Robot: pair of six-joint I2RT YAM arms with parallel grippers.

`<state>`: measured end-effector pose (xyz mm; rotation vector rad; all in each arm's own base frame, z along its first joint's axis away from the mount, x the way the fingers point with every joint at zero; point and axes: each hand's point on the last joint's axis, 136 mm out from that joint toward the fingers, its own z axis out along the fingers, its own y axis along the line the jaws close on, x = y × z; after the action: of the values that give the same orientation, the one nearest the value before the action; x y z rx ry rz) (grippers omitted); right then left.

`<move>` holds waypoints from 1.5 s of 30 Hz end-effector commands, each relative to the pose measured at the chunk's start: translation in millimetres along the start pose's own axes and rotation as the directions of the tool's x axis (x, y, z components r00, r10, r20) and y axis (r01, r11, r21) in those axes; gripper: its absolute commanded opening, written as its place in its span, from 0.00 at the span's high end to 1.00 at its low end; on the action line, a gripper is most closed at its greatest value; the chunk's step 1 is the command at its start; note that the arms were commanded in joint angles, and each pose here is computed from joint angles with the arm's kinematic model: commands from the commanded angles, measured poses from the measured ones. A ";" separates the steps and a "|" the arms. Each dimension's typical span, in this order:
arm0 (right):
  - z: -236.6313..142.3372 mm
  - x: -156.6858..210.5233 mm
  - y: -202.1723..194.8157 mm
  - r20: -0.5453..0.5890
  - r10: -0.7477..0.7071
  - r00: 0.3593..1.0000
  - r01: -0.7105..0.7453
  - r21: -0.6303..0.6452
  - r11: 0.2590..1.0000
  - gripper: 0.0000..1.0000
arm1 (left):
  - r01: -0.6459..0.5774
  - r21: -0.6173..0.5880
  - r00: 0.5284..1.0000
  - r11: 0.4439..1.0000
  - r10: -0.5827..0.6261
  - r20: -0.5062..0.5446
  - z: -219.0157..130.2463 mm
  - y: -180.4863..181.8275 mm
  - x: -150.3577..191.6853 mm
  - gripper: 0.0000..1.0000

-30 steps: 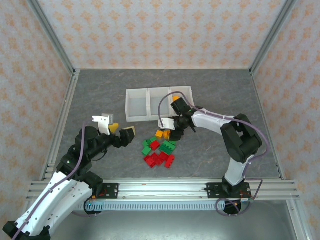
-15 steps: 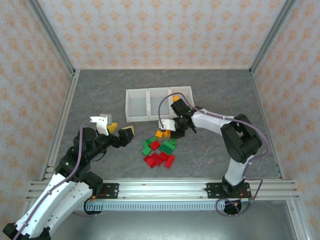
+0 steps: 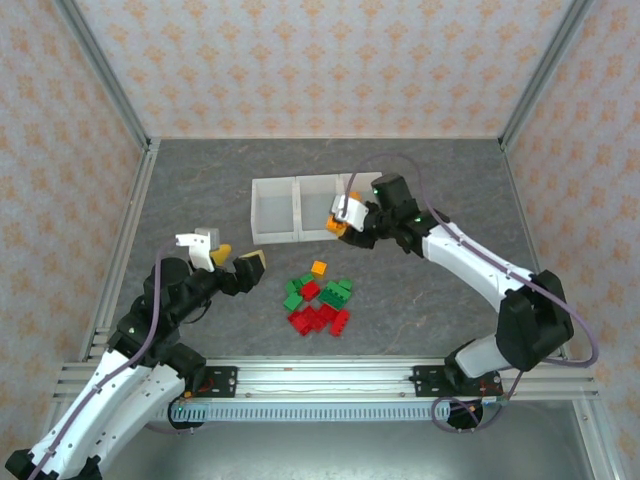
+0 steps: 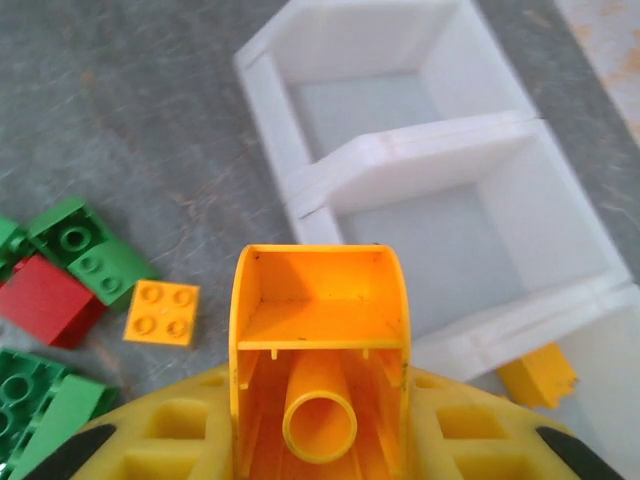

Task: Sort the legos into containers by color
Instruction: Pick up the lego from the center of the table, then place the lego in the container.

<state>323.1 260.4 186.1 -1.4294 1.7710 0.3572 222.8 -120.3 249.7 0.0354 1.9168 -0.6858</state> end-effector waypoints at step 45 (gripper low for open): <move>52.4 88.2 -102.6 -0.026 0.850 0.526 -0.822 0.240 0.516 0.37 | -0.020 0.054 0.999 0.998 0.022 -0.035 4.2 -7.3 9.9 0.01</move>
<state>434.6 203.2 94.8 -0.3449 2.5173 0.5425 220.3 -124.2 242.5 0.0549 1.9323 -0.7059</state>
